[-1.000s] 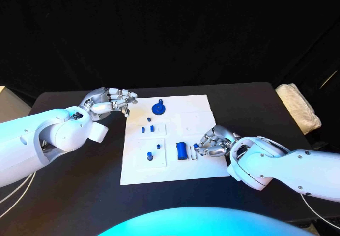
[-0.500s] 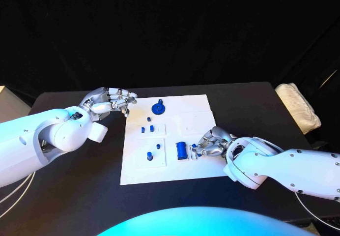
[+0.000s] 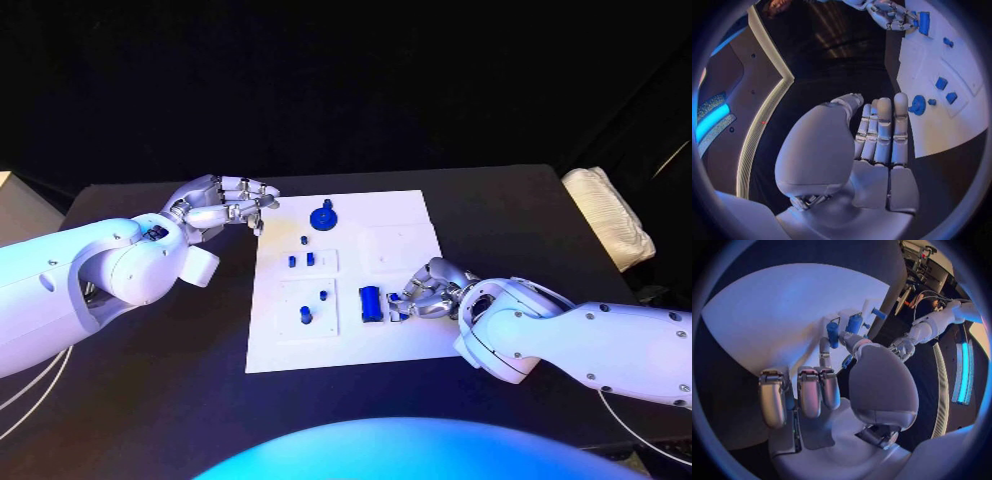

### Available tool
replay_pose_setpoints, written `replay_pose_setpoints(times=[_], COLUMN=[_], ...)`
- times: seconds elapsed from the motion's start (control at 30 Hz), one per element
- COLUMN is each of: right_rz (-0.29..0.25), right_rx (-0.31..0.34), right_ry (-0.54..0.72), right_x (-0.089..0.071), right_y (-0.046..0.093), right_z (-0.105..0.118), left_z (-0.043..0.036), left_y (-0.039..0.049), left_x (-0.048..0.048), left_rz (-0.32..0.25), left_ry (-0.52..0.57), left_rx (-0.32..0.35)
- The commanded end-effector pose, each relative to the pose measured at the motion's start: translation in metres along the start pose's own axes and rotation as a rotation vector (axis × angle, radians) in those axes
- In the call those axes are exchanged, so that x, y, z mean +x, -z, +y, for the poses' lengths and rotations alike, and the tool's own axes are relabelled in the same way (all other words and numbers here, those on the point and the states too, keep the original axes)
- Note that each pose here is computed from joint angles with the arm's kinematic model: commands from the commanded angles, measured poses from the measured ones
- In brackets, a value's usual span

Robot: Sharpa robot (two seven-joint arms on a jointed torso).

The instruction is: Assemble the parts on the task board

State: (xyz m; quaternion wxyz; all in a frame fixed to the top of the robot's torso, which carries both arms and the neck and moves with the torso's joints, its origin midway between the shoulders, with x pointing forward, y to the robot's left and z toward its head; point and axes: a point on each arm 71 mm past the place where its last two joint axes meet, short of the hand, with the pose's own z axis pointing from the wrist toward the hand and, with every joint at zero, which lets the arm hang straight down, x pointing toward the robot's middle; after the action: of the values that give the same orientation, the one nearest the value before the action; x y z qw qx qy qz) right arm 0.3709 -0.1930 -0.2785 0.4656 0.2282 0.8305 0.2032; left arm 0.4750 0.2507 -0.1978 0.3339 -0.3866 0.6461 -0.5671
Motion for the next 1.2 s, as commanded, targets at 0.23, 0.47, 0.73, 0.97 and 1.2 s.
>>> replay_pose_setpoints(times=[0.23, 0.47, 0.73, 0.97, 1.2], right_rz=[0.016, 0.011, 0.010, 0.016, 0.037], right_rx=[-0.010, -0.017, -0.019, -0.018, -0.023], right_ry=[0.041, 0.044, 0.047, 0.058, 0.073], right_x=[0.0024, 0.0031, 0.0034, 0.0035, 0.0055], right_y=[-0.0009, -0.0021, -0.0025, -0.0022, -0.0012], right_z=[0.0012, 0.0029, 0.0035, 0.0031, 0.0041], left_z=[-0.0008, -0.0008, -0.0007, -0.0006, -0.0005], left_y=[-0.0002, -0.0002, -0.0005, -0.0007, -0.0007], left_x=[0.0020, 0.0018, 0.0015, 0.0016, 0.0015], left_rz=[0.013, 0.012, 0.011, 0.011, 0.011], left_ry=[0.004, 0.003, 0.003, 0.003, 0.003], left_rx=[0.004, 0.004, 0.004, 0.003, 0.002])
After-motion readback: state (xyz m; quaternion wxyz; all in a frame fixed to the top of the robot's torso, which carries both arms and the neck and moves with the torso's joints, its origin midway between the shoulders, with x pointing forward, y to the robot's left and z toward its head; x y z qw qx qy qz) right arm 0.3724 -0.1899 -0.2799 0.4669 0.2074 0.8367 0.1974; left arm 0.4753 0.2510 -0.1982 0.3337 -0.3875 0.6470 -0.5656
